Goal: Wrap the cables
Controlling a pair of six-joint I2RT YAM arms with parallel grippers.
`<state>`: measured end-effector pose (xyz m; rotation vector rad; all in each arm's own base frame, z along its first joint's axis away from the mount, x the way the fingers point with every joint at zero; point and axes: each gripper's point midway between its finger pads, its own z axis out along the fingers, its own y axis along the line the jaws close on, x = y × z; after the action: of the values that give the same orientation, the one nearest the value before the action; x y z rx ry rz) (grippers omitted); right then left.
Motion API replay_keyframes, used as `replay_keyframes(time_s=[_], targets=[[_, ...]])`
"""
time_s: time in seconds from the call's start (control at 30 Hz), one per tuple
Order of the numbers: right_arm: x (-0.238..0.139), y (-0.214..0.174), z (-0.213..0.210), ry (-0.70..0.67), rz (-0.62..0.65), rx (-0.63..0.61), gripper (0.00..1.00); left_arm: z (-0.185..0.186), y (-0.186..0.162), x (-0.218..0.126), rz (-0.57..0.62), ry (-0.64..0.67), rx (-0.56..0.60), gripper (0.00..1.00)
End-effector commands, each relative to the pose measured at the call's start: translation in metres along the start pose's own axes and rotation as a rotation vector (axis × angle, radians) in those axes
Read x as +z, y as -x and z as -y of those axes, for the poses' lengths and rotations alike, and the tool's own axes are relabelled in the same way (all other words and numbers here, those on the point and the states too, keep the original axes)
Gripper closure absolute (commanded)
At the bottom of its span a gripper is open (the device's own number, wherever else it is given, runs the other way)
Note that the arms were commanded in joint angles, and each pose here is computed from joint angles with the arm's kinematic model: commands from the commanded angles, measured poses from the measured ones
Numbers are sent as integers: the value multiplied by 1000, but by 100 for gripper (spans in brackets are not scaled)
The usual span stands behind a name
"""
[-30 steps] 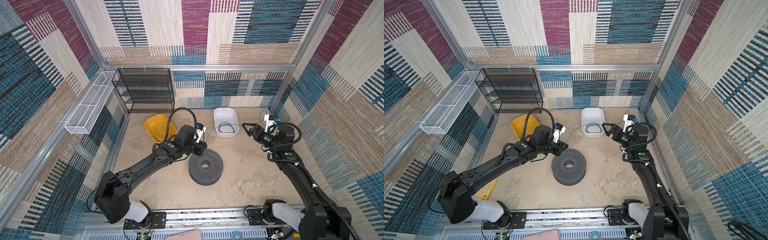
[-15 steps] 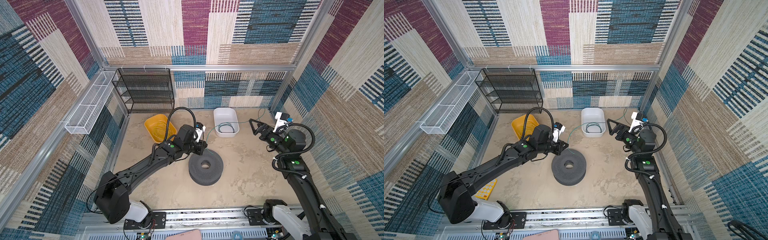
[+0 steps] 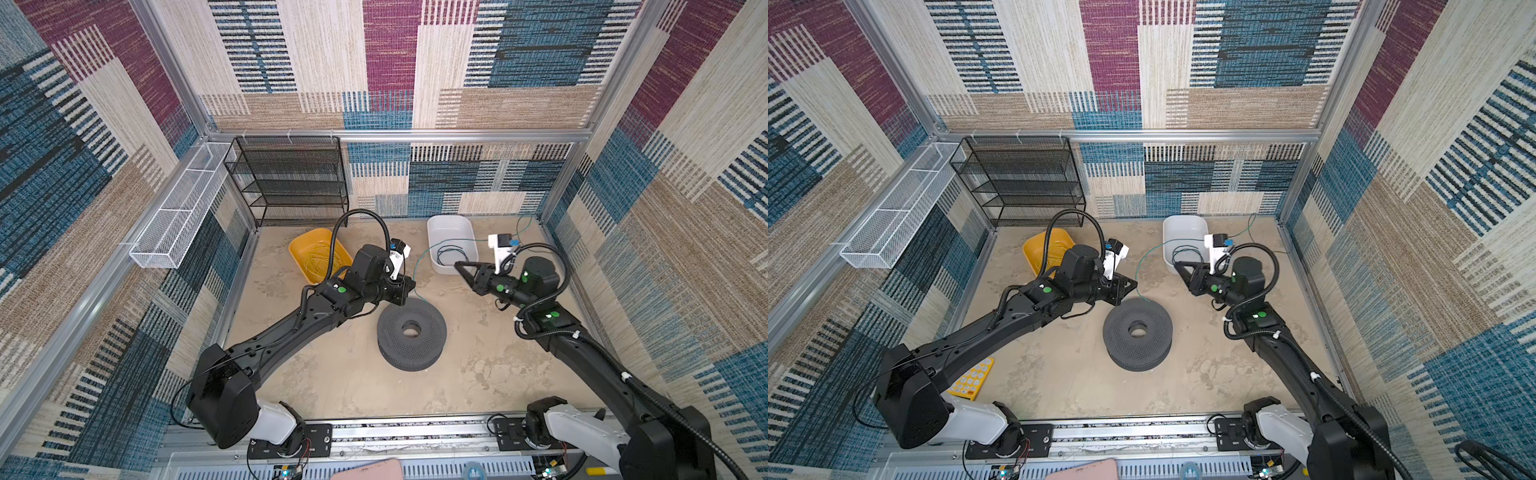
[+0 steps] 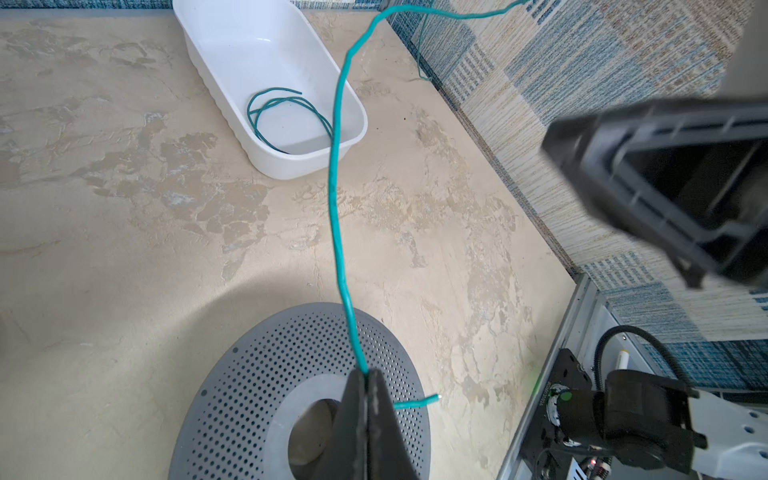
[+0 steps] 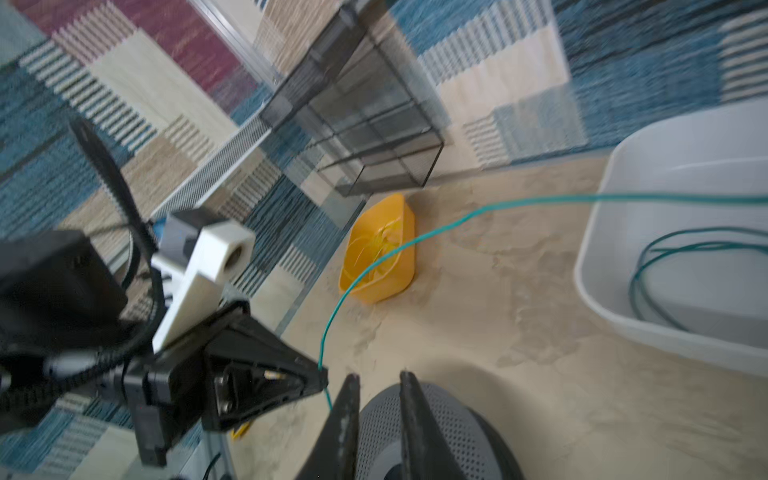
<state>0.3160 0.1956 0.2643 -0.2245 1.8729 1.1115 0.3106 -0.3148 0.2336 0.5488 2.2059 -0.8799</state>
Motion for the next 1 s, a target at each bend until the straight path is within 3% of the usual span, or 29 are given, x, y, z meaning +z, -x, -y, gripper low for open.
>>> replay_keyframes(time_s=[0.0, 0.13, 0.23, 0.33, 0.53, 0.97], targets=[[6, -8, -5, 39, 1, -44, 77, 6, 0, 1, -11, -37, -12, 100], [17, -11, -17, 127, -9, 27, 55, 4, -5, 2, -17, -32, -20, 100], [29, -21, -32, 205, -33, 74, 52, 3, -7, 3, -24, -30, -24, 100], [41, -28, -44, 241, -37, 89, 52, 2, -9, 4, -29, -32, -28, 100], [54, -27, -43, 230, -17, 130, 65, 5, -11, 4, -38, -49, -28, 100], [75, -24, -34, 214, -23, 183, 75, 10, -15, 2, -35, -85, -25, 100]])
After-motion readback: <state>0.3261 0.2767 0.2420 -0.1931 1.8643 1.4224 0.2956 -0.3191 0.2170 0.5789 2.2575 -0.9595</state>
